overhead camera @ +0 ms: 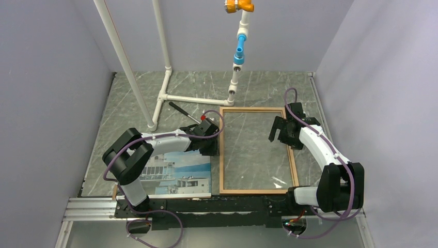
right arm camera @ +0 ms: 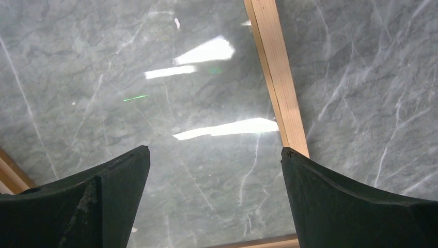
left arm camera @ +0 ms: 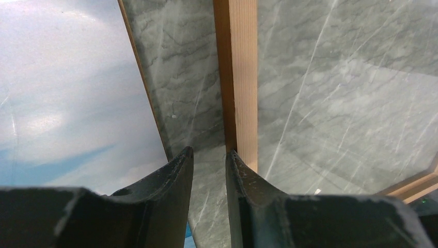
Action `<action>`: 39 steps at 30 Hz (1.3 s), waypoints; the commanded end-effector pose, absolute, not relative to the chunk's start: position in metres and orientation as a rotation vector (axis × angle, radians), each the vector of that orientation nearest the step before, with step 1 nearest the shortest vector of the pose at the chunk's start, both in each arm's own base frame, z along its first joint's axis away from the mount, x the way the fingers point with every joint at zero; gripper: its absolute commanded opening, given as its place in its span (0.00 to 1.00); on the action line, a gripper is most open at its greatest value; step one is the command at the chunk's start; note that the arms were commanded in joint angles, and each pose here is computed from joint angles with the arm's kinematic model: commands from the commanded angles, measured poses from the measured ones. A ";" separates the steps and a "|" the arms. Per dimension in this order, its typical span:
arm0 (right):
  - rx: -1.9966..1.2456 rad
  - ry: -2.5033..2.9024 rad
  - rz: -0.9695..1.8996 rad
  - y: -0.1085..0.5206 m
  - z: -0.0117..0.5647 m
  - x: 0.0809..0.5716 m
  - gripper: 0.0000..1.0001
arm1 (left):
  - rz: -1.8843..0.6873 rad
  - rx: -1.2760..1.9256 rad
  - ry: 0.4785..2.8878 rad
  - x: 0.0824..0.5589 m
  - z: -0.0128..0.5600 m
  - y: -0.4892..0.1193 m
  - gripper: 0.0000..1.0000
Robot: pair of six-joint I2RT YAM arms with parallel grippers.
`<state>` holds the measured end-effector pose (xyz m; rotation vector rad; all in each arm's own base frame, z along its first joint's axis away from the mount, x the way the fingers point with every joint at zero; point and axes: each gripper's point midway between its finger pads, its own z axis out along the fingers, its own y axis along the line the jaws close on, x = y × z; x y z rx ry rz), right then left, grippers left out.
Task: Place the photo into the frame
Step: Place the photo frame item in the photo frame.
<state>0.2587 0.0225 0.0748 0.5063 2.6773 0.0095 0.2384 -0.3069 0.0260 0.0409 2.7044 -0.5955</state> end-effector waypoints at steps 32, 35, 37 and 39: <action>0.451 2.598 0.258 0.052 0.104 0.265 1.00 | -0.842 0.065 2.528 0.247 0.085 -0.328 0.67; 0.427 2.596 0.294 0.058 0.106 0.263 1.00 | -0.886 0.068 2.476 0.247 0.099 -0.328 0.67; 0.406 2.588 0.321 0.063 0.109 0.262 1.00 | -0.927 0.074 2.420 0.248 0.112 -0.328 0.67; 0.386 2.582 0.348 0.069 0.111 0.261 1.00 | -0.957 0.083 2.364 0.248 0.126 -0.327 0.68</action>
